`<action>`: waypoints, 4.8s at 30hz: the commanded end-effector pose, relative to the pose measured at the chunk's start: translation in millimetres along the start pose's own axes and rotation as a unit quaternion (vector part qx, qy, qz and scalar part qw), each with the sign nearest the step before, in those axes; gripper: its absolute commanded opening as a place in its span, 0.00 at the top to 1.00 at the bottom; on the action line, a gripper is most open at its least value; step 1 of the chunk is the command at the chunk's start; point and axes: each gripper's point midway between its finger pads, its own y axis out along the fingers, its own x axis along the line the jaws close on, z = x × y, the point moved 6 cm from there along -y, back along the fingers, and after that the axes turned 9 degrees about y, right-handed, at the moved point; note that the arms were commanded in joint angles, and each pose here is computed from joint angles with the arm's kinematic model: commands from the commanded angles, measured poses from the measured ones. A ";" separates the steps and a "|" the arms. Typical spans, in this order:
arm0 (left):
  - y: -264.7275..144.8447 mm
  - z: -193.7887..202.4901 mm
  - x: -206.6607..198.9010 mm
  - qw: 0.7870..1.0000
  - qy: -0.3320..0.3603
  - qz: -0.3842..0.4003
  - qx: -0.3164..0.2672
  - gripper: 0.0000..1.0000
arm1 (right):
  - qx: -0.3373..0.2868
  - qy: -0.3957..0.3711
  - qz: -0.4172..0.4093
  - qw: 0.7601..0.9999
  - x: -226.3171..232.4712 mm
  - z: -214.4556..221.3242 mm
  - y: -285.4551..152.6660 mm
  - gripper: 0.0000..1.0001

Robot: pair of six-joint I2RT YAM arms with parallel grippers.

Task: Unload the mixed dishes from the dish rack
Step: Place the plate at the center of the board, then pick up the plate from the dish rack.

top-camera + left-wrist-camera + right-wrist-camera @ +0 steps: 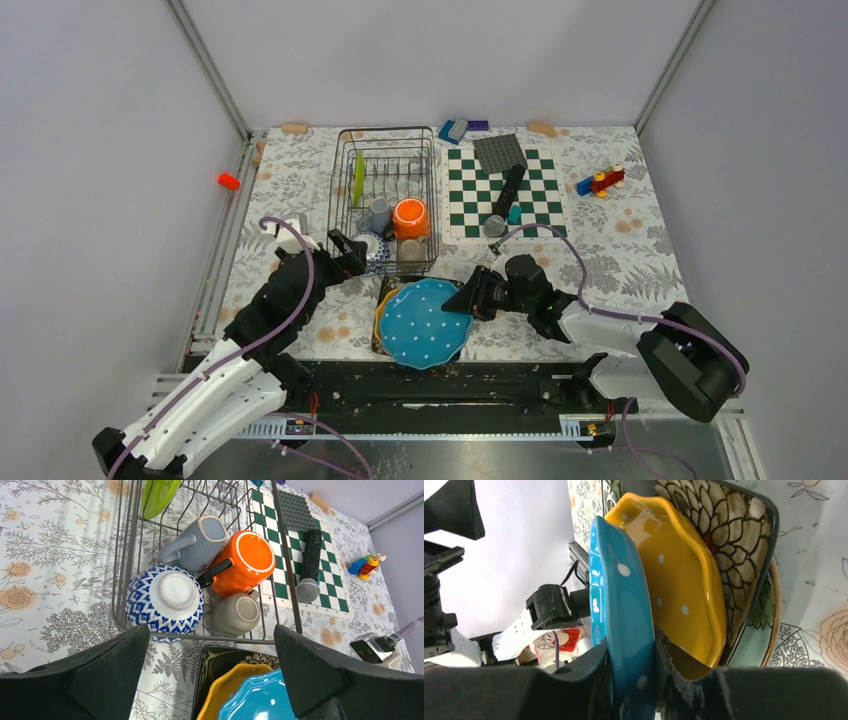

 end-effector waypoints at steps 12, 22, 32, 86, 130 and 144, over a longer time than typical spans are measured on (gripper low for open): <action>6.9 -4.4 1.7 1.000 0.005 -0.015 -0.018 0.01 | -0.023 -0.045 -0.006 0.999 16.2 -4.5 5.5 0.57; 7.7 -4.9 3.2 0.999 0.007 -0.021 -0.022 0.01 | -0.077 -0.105 0.093 0.987 7.0 -9.7 -22.4 0.30; 8.1 -5.8 5.8 0.999 0.010 -0.032 -0.025 0.01 | -0.073 -0.131 0.186 0.971 -7.6 -9.0 -33.2 0.26; 124.2 -84.0 -16.2 0.996 0.077 -0.043 0.005 0.01 | -0.273 -0.281 0.180 0.902 15.3 -6.5 -74.8 0.00; 219.9 -149.5 -11.3 0.986 0.153 0.008 0.070 1.00 | -0.306 -0.299 0.213 0.878 -1.1 -15.2 -88.4 0.00; 71.9 -129.4 -138.3 0.829 0.489 0.245 -0.113 1.00 | -0.321 -0.257 0.195 0.891 3.8 -15.3 -93.7 0.00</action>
